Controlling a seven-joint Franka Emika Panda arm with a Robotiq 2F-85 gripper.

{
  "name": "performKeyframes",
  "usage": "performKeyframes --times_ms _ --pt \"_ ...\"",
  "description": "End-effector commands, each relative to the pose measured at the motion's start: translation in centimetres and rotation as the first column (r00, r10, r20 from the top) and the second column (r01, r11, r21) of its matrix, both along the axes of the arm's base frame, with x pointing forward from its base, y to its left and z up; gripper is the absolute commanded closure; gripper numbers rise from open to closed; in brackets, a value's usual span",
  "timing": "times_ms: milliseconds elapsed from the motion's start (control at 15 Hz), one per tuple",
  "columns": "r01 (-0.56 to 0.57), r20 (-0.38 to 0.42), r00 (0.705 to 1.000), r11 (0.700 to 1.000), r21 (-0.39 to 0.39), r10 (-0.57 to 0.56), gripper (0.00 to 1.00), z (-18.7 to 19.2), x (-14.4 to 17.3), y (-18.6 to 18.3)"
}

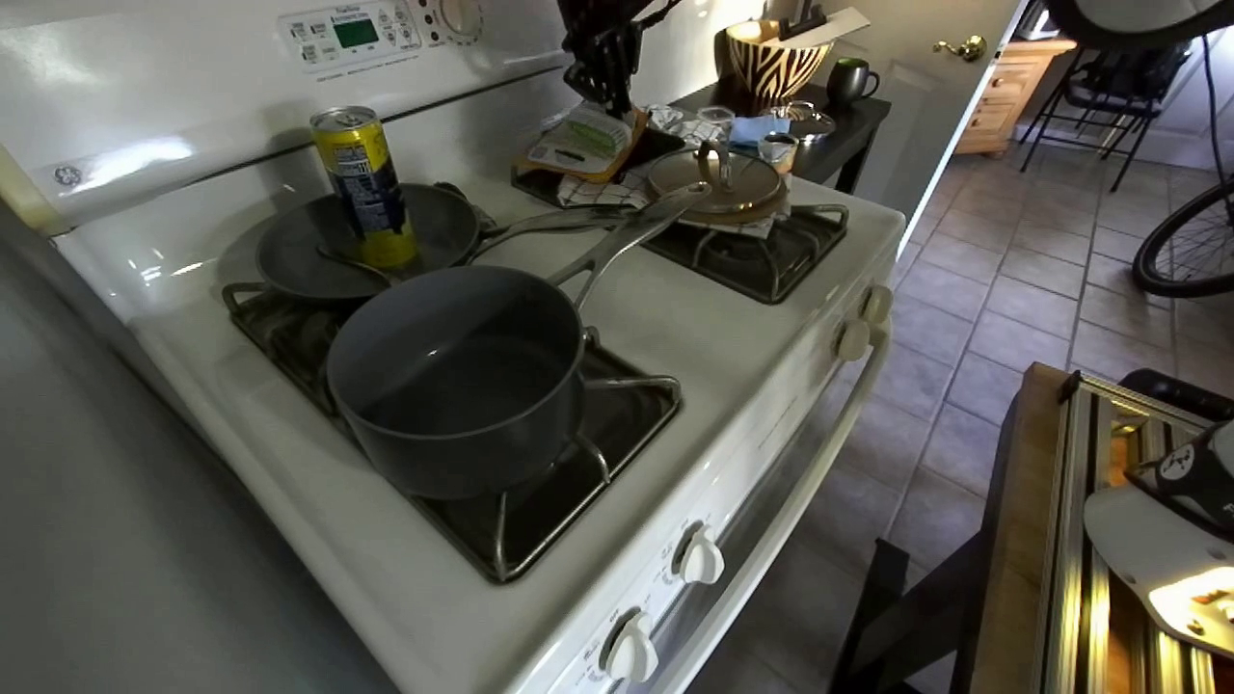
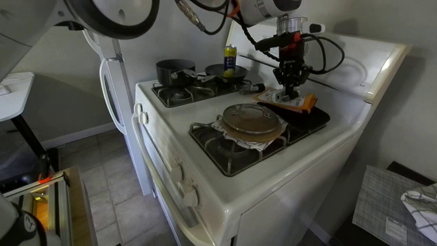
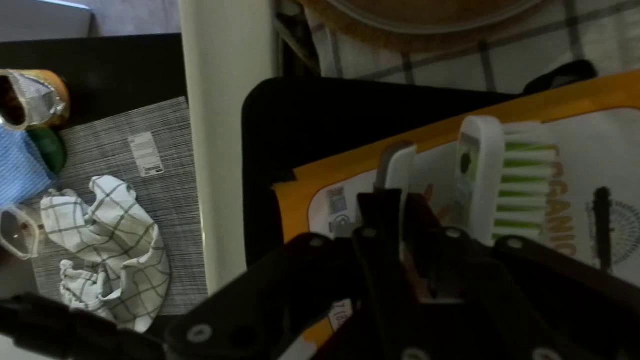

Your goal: Move the white and green brush to the right

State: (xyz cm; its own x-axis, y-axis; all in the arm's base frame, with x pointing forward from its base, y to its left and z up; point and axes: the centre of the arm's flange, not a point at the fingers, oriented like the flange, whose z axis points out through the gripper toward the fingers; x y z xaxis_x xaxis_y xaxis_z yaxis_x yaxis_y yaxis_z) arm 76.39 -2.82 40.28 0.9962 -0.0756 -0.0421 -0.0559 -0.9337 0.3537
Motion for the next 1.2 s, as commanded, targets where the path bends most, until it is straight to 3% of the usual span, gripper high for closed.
performKeyframes --times_ms 0,67,200,600,800,1000,1067,1133 --pt "-0.023 -0.008 1.000 0.994 -0.111 0.022 0.95 -1.5 3.2 0.6" --pt "-0.033 -0.008 0.999 0.993 -0.115 0.032 0.57 -1.5 3.3 1.1" --pt "-0.062 0.012 0.998 0.993 -0.105 0.063 0.49 -0.3 2.6 2.6" --pt "-0.091 0.103 0.990 0.995 -0.028 0.093 0.05 6.6 -2.6 5.6" --pt "-0.219 0.167 0.965 0.972 0.083 0.203 0.00 10.0 -4.7 8.0" --pt "-0.356 0.207 0.924 0.921 0.159 0.321 0.00 10.6 -5.1 13.2" --pt "-0.287 0.207 0.943 0.952 0.106 0.261 0.00 12.6 -1.7 11.3" --pt "-0.317 0.213 0.934 0.940 0.125 0.287 0.00 12.6 -2.0 12.7"
